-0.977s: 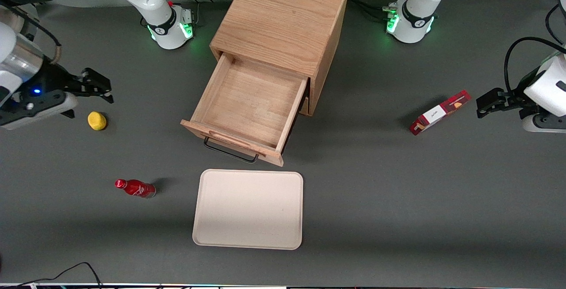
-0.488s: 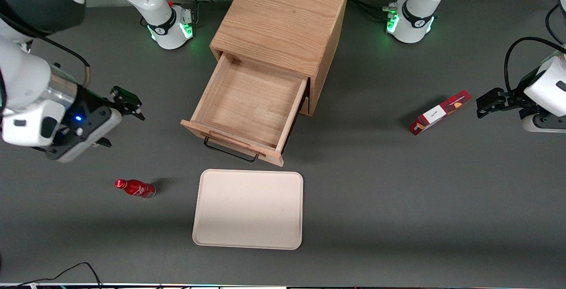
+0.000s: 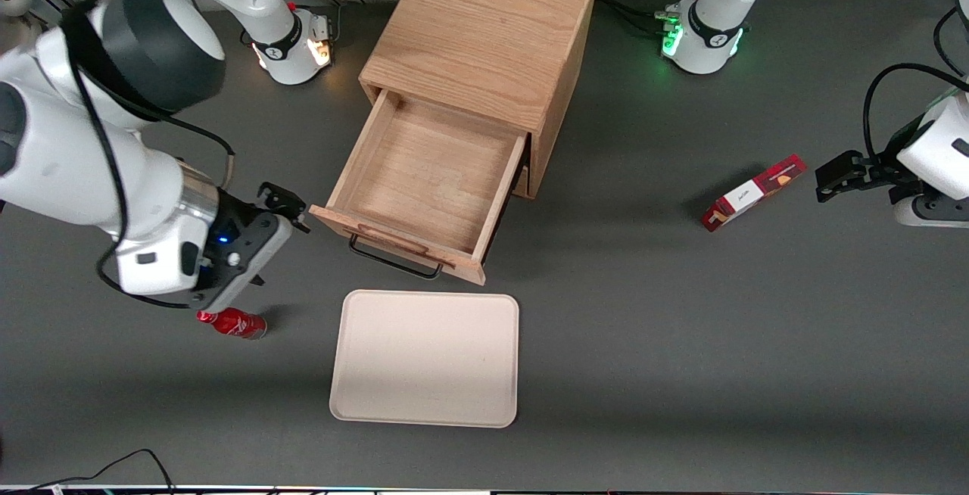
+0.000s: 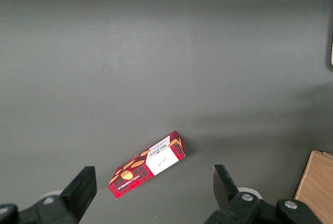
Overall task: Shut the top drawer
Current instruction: 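Swing the right gripper toward the open drawer's black handle, then position the open right gripper against the drawer front by the handle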
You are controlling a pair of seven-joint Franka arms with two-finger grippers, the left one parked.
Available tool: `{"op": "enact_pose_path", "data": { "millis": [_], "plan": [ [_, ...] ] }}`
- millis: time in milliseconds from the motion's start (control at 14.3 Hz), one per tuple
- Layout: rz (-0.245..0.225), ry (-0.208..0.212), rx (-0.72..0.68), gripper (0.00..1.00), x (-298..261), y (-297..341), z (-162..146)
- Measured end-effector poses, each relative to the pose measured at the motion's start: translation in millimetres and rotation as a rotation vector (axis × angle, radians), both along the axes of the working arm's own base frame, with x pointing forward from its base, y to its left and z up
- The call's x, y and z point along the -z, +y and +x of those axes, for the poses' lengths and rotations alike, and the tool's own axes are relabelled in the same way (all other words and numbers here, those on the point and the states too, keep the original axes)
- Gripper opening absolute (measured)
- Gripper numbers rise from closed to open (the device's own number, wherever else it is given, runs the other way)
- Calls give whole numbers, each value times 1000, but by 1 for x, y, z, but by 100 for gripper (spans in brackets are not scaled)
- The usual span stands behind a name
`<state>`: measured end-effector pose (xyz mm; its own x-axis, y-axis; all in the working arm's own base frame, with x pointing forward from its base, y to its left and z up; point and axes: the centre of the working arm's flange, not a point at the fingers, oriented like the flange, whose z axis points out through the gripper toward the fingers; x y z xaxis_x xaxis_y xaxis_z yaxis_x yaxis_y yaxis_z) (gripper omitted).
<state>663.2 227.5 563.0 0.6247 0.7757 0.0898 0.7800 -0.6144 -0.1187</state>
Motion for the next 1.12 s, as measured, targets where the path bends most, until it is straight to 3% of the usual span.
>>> {"op": "enact_pose_path", "data": {
  "millis": [140,349,558,837,1116],
  "plan": [
    [3,18,-128,100,30,10,8],
    [8,43,-209,100,56,11,16],
    [12,69,-182,100,73,15,19],
    [96,96,-91,100,74,25,19],
    [112,129,-114,100,108,33,26]
  ]
}}
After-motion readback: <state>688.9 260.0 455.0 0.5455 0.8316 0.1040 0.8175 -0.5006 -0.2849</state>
